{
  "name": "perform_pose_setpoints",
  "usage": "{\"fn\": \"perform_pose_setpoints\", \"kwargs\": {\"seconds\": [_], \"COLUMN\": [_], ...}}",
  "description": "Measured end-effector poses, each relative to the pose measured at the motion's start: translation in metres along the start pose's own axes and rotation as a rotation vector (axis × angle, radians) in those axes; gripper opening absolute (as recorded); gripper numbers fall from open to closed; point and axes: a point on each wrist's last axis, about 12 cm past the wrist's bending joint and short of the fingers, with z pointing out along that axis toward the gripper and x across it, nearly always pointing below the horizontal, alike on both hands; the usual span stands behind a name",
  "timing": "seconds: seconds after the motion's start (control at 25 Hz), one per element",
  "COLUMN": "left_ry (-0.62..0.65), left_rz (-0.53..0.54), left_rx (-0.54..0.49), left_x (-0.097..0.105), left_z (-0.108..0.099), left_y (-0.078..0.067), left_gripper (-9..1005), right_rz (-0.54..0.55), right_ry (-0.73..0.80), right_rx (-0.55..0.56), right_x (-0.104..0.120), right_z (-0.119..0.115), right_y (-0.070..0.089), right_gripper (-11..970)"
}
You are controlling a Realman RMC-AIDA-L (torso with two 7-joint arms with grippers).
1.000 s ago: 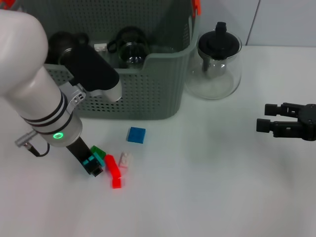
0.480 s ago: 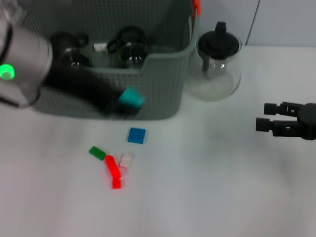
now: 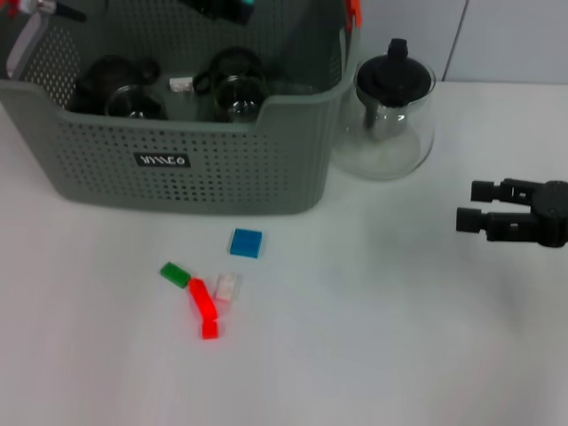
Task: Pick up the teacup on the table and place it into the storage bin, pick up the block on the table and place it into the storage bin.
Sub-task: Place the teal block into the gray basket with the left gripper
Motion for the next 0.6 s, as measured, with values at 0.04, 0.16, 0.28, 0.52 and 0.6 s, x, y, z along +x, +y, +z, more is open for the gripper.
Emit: {"fn": "perform_pose_setpoints", "kwargs": {"seconds": [0.04, 0.16, 0.28, 0.52, 0.6], "left_ry": [0.018, 0.039, 0.035, 0.044, 0.052], "left_rz": [-0.013, -0.036, -0.051, -0.048, -0.039], "left_rx": [-0.021, -0.075, -0.152, -0.234, -0.252], "left_x": [0.001, 0.005, 0.009, 0.019, 0.022], "left_z": [0.009, 0.028, 0.043, 0.062, 0.066], "left_y": [0.006, 0.018, 0.026, 0.030, 0.030], "left_gripper": [436, 441, 446, 456, 459], "right_rz": [-0.001, -0.002, -0.005, -0.008, -0.008], "right_ry": [0.000, 0.000, 0.001, 0.009, 0.009], "right_rx": [0.001, 0.003, 0.001, 0.002, 0.003], "right_x": [0.000, -0.001, -0.002, -0.002, -0.002], "right_z": [0.000, 0.000, 0.000, 0.001, 0.001], "right_y": [0.000, -0.001, -0.001, -0.001, -0.001], "right_gripper": [944, 944, 944, 942, 943]}}
